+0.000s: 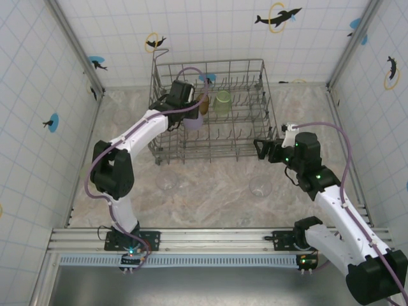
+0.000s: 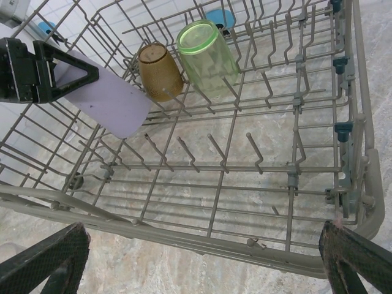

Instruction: Load the cups into the dish rack

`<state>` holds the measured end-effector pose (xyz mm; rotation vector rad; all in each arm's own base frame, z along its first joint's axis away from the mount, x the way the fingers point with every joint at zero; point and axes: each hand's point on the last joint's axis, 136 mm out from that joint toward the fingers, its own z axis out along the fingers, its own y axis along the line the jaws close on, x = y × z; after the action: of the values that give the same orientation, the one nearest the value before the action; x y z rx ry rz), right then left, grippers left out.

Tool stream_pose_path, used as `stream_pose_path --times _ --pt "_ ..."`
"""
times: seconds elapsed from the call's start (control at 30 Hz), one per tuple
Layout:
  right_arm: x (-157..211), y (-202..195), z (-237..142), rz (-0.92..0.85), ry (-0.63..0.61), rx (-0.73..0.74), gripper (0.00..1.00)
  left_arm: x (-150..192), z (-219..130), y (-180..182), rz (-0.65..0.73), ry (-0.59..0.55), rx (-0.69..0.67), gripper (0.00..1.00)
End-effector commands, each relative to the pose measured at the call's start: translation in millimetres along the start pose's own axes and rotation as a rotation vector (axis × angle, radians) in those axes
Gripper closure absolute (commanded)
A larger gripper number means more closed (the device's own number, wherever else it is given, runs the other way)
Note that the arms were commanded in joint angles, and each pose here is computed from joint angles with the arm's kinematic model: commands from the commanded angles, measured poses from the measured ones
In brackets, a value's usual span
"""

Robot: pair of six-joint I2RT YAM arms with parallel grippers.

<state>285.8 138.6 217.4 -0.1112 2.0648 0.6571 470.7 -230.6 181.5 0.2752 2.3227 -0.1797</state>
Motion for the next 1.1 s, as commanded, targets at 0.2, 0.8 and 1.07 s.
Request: stream_pose_path --times 0.2,0.8,1.07 --pt "-0.1 -0.7 -0.1 -0.025 -0.006 0.012 0.01 6.5 18.8 -2.0 0.014 0.005 -0.026 1.00" --pt "-12.5 10.3 -0.7 -0.030 -0.031 -0.022 0.01 5.8 18.3 -6.9 -0.022 0.013 -0.018 0.28" --pt "-6.0 7.7 -0.6 -0.026 -0.026 -0.018 0.01 -14.3 -4.9 -16.5 -0.048 -0.038 0.044 0.03"
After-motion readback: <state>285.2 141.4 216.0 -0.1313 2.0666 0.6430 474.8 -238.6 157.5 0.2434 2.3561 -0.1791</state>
